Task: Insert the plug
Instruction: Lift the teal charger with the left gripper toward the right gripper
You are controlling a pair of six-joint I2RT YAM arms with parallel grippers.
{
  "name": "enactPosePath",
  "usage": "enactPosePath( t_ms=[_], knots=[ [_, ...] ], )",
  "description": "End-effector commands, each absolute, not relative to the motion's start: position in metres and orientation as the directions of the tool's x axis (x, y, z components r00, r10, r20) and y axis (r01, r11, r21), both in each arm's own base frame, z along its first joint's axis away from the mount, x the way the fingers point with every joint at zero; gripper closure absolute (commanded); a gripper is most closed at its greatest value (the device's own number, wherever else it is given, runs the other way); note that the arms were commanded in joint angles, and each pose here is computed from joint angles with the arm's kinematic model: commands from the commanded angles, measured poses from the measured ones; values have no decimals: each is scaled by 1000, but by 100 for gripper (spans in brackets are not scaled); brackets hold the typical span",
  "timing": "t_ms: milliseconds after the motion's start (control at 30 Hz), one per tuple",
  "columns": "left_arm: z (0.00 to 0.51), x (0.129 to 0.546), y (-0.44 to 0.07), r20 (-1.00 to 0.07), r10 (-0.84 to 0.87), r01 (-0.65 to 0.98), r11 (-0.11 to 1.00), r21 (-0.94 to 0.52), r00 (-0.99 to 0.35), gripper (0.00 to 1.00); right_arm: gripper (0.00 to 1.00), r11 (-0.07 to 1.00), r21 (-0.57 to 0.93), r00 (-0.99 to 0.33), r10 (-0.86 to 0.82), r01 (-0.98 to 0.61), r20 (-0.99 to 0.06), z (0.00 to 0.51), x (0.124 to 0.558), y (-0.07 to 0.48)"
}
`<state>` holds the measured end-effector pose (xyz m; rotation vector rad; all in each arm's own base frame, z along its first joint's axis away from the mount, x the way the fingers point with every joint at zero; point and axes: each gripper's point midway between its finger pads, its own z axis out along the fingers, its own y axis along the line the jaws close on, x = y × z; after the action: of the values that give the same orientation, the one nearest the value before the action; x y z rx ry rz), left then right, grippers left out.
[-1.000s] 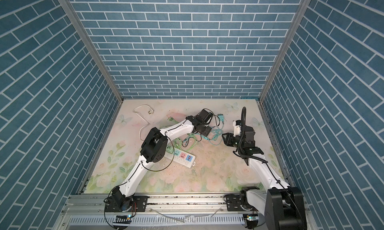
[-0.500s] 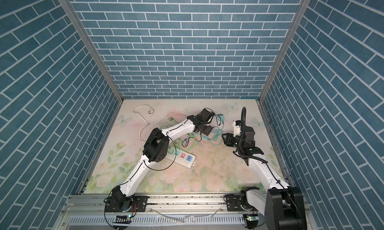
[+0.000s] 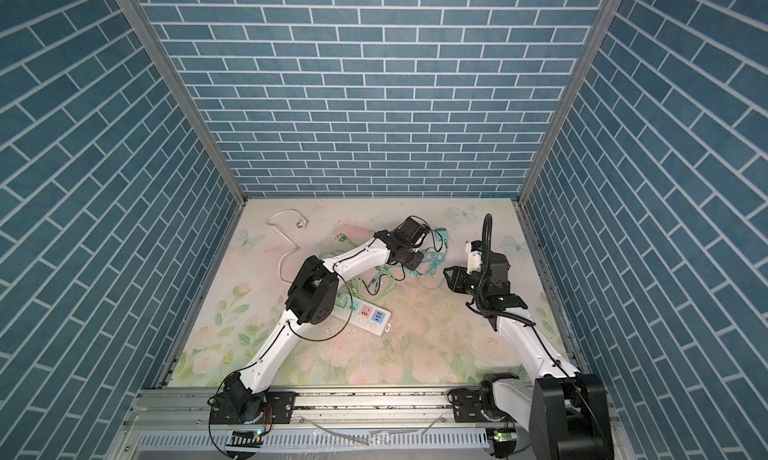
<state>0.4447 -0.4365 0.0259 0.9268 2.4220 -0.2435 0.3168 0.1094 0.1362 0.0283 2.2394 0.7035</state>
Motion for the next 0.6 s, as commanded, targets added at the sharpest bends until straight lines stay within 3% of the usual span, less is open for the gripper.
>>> enactPosePath(
  t_ms=[0, 300, 567],
  knots=[
    [15, 443, -423, -496, 579, 644, 763, 52, -647, 67, 57, 851, 485, -711, 214, -201, -669, 132, 312, 109],
    [104, 463, -410, -684, 445, 552, 830, 74, -578, 73, 56, 841, 507, -704, 245, -188, -666, 138, 319, 110],
    [173, 445, -395, -809, 341, 555, 831, 21, -480, 73, 56, 772, 583, -672, 293, -254, -680, 172, 330, 125]
  ],
)
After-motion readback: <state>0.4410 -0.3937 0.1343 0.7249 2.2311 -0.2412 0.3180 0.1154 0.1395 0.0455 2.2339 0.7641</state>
